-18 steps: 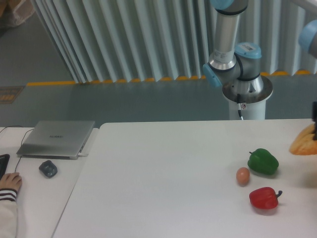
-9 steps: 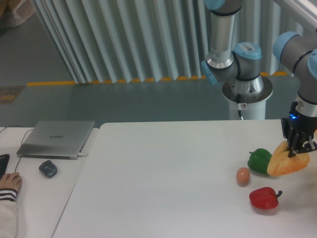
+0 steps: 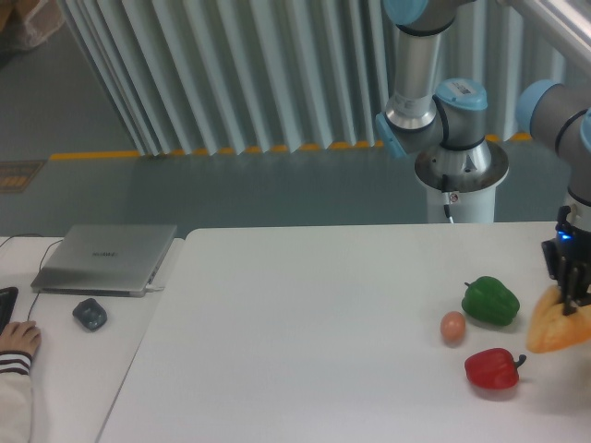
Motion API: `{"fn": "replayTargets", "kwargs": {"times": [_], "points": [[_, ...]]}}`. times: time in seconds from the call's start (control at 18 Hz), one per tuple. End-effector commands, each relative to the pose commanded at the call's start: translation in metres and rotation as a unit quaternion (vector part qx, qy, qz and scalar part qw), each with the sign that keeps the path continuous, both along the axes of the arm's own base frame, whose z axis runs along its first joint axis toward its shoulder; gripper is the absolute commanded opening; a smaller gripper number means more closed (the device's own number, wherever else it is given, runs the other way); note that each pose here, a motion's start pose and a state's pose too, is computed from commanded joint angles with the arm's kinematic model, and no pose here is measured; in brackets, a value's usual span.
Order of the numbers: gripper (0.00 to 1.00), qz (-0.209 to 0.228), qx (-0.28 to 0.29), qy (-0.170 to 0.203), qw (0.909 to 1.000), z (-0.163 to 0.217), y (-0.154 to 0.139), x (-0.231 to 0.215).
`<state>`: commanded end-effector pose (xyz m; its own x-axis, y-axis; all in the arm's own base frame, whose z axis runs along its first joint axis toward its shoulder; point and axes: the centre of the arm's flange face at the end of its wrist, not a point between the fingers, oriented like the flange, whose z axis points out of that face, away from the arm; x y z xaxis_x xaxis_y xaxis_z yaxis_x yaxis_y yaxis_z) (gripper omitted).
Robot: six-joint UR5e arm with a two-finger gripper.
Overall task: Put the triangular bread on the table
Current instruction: 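Lower the bread onto the table beside the red pepper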
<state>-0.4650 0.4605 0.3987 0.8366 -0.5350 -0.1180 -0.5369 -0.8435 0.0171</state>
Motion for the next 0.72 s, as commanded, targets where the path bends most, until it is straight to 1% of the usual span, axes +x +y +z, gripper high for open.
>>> {"fn": "replayTargets", "kwargs": {"times": [0.33, 0.56, 0.72], "points": [[0.17, 0.015, 0.005, 0.000, 0.9999, -0.004, 0.004, 0.002], [0.18, 0.012, -0.004, -0.012, 0.9998, -0.020, 0.015, 0.016], [0.18, 0.010, -0.009, -0.019, 0.9997, -0.028, 0.018, 0.024]]}}
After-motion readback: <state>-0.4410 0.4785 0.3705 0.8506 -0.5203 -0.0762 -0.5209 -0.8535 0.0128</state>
